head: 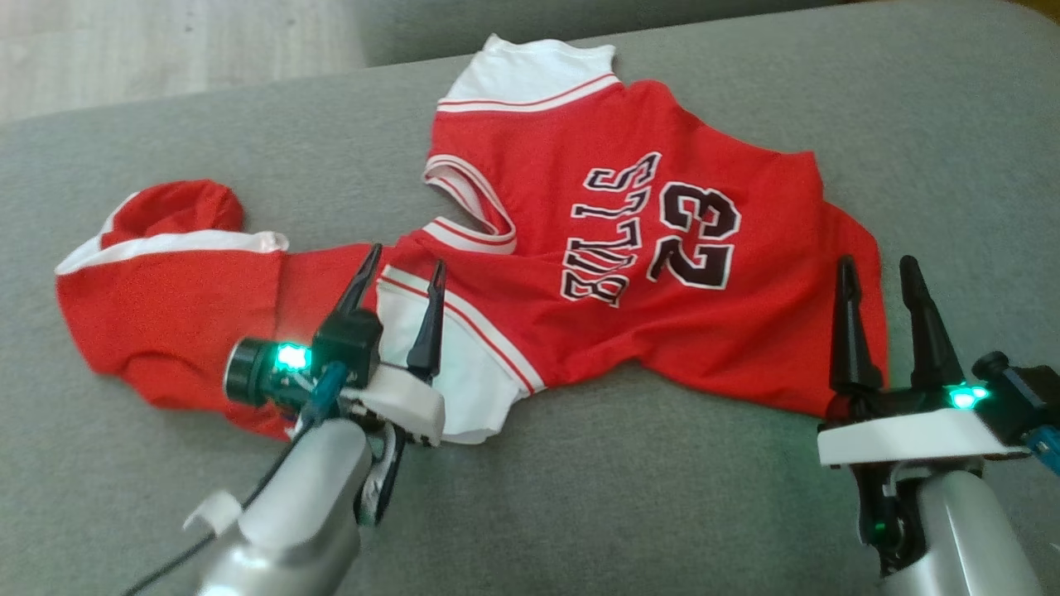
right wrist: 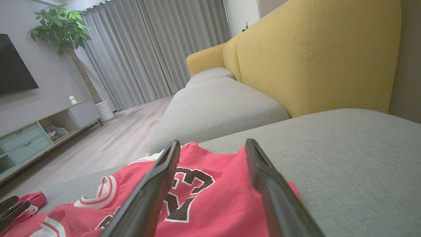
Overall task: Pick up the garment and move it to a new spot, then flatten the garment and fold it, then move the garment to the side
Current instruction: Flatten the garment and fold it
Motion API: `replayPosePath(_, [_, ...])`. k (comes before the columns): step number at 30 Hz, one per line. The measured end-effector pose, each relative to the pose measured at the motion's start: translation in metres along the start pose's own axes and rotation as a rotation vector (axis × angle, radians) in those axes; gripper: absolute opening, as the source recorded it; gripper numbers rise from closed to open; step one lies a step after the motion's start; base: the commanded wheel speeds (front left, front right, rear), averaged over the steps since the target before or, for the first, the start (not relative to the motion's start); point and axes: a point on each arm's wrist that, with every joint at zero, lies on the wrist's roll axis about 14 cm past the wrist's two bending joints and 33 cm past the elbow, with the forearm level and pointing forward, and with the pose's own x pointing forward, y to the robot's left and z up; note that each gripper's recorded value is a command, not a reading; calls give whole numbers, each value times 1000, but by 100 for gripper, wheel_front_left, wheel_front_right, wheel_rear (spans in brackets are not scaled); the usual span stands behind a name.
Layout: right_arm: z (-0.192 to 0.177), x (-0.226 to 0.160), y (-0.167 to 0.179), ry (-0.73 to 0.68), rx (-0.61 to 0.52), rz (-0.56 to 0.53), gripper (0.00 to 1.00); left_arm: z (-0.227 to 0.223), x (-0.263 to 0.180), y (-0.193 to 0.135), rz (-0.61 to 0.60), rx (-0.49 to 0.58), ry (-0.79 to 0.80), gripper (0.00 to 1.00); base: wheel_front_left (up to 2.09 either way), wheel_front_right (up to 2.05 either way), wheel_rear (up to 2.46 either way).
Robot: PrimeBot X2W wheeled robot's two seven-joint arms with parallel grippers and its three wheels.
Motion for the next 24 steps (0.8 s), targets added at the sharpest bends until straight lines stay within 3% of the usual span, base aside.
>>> replayPosePath(8, [1,3,13,-5,-3,38,100,26,-34,4,77,-84,-117,100,0,0,0])
replayPosePath(14, [-10,-8,16,32,-15,47,100,-1,-67,-1,111,-134,-63,100,0,0,0])
replayPosePath(24, [-6,-11,13,23,-17,40,100,-27,-70,-9,76,-119,42,100,0,0,0])
